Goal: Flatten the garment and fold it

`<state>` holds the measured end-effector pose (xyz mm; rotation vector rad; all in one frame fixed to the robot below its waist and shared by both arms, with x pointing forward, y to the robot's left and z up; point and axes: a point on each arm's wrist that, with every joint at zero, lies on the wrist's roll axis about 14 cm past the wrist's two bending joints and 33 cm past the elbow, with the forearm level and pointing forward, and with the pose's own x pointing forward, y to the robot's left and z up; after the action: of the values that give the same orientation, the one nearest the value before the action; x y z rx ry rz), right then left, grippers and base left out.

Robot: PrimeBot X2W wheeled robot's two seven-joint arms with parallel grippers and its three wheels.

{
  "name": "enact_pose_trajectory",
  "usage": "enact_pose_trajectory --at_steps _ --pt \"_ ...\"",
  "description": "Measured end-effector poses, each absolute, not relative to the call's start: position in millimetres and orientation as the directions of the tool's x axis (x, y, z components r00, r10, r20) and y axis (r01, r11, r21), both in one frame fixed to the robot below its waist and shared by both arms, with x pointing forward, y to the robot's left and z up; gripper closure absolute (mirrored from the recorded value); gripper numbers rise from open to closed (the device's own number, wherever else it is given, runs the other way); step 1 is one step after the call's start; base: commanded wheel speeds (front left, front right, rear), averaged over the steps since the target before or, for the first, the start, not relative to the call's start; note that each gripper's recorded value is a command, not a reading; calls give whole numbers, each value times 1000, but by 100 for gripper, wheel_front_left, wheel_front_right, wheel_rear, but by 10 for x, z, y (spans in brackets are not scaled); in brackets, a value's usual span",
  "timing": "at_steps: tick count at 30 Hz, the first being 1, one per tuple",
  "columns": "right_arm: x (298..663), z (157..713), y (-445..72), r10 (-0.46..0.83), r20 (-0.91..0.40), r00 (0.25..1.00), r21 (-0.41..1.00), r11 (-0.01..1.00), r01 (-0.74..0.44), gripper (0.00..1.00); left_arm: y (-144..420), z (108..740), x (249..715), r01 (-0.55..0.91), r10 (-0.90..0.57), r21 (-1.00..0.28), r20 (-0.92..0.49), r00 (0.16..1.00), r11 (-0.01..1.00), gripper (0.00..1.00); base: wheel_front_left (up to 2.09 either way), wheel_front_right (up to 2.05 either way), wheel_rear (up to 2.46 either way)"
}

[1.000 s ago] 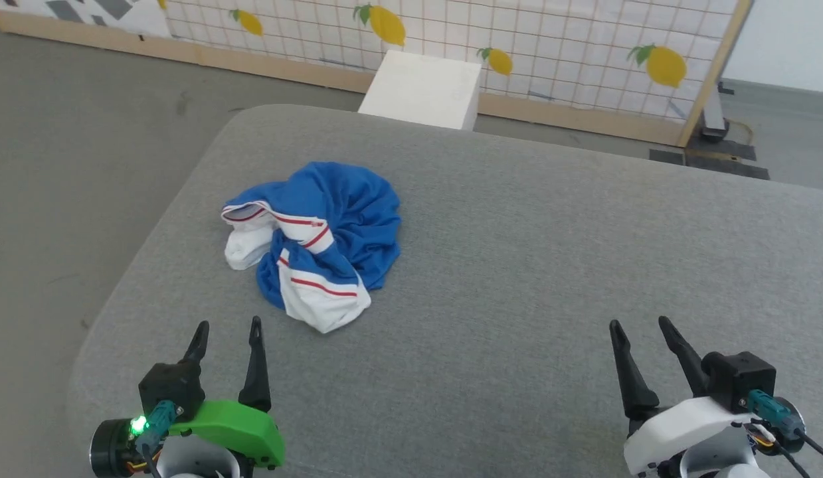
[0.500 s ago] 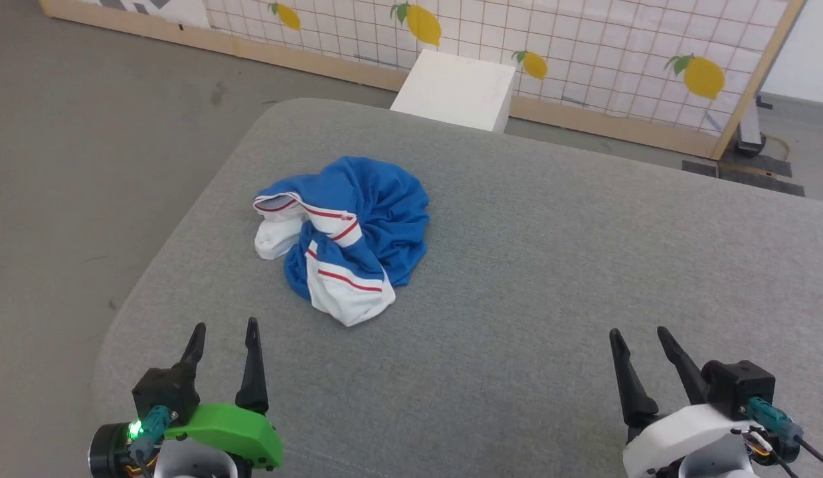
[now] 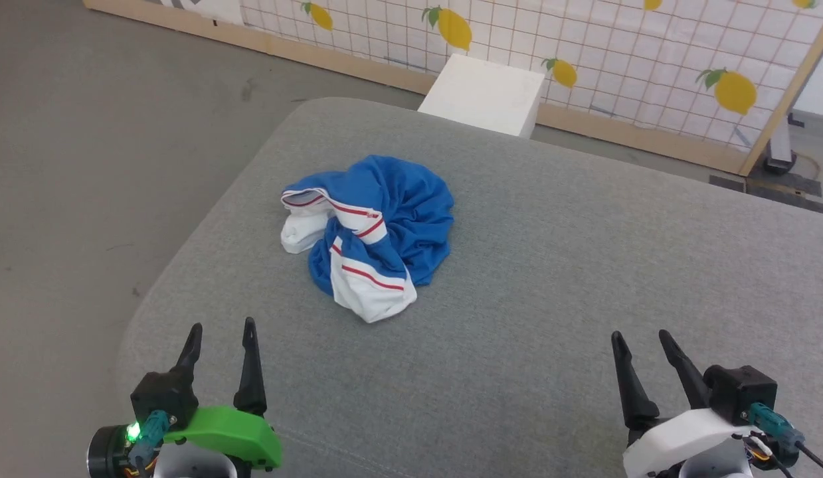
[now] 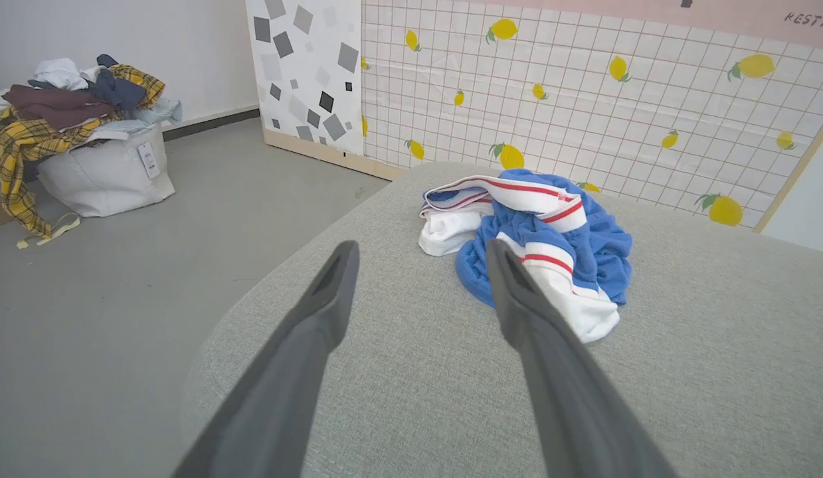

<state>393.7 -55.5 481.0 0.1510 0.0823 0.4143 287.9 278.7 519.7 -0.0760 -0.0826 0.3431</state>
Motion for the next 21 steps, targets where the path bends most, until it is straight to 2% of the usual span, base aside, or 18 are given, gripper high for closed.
enact_pose_trajectory --at_steps 16,21 --pt "3957 4744 -437 431 -50 901 192 889 -415 0 2940 5131 2730 -393 401 -107 64 914 913 0 0 0 0" --pt "4003 4739 -440 426 -45 904 196 891 -410 0 3018 5225 2819 -393 406 -131 92 909 910 0 0 0 0"
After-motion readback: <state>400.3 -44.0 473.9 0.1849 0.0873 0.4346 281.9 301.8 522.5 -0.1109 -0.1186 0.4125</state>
